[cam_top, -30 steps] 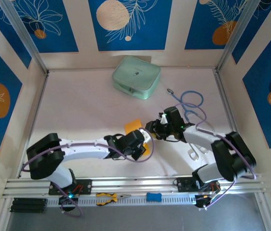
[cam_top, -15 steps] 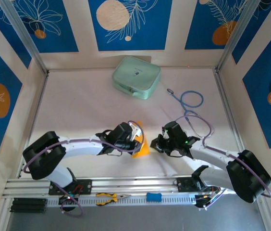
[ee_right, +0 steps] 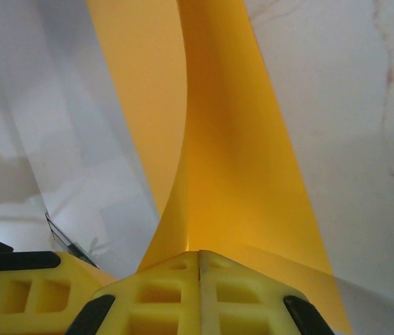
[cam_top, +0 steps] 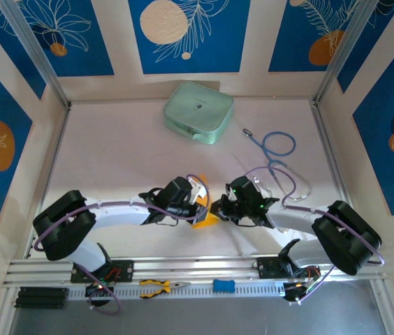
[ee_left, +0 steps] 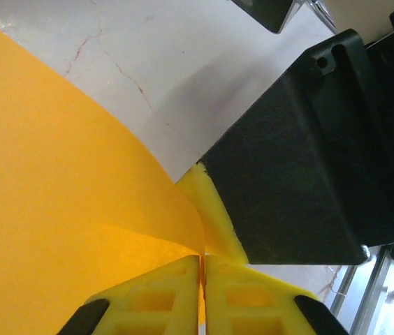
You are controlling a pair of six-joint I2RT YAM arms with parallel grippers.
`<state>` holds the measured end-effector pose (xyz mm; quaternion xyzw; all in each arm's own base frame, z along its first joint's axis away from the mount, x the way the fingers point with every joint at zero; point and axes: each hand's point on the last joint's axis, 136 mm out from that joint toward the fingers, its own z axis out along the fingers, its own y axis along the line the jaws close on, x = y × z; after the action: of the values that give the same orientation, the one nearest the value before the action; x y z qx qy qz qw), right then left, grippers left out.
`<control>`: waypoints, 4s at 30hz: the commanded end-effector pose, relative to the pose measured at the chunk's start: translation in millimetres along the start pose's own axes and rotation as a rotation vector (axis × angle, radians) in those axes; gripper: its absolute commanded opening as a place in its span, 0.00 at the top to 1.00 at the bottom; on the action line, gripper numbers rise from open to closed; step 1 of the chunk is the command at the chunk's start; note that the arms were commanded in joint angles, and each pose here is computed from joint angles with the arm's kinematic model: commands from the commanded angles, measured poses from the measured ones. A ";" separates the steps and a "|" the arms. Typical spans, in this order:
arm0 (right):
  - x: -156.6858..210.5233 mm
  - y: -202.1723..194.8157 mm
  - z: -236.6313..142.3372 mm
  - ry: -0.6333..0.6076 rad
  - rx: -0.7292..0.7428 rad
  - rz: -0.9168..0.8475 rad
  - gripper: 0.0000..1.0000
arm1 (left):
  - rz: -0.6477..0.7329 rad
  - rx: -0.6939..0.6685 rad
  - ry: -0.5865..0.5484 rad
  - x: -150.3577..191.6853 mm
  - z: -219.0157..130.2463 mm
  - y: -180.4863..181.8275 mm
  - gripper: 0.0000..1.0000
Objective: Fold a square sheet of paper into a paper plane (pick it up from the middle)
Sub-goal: Fold the triangle a second time at the center of the table.
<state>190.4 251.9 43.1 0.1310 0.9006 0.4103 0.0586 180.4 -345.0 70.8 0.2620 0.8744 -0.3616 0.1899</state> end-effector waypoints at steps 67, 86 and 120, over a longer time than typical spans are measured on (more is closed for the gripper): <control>8.5 -59.8 12.5 0.032 0.287 0.023 0.98 | 0.048 -0.304 0.135 2.4 -1.6 76.7 0.98; 9.9 -60.7 13.0 0.040 0.297 0.020 0.98 | 0.063 -0.342 0.125 -4.4 -4.7 80.5 0.98; 11.1 -62.0 13.3 0.048 0.304 0.021 0.98 | 0.045 -0.389 0.161 4.4 -6.3 89.9 0.98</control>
<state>189.4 245.5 12.5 0.1301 0.9332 0.3320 0.0439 223.4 -289.3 23.8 0.2676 0.9317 -0.1750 0.1724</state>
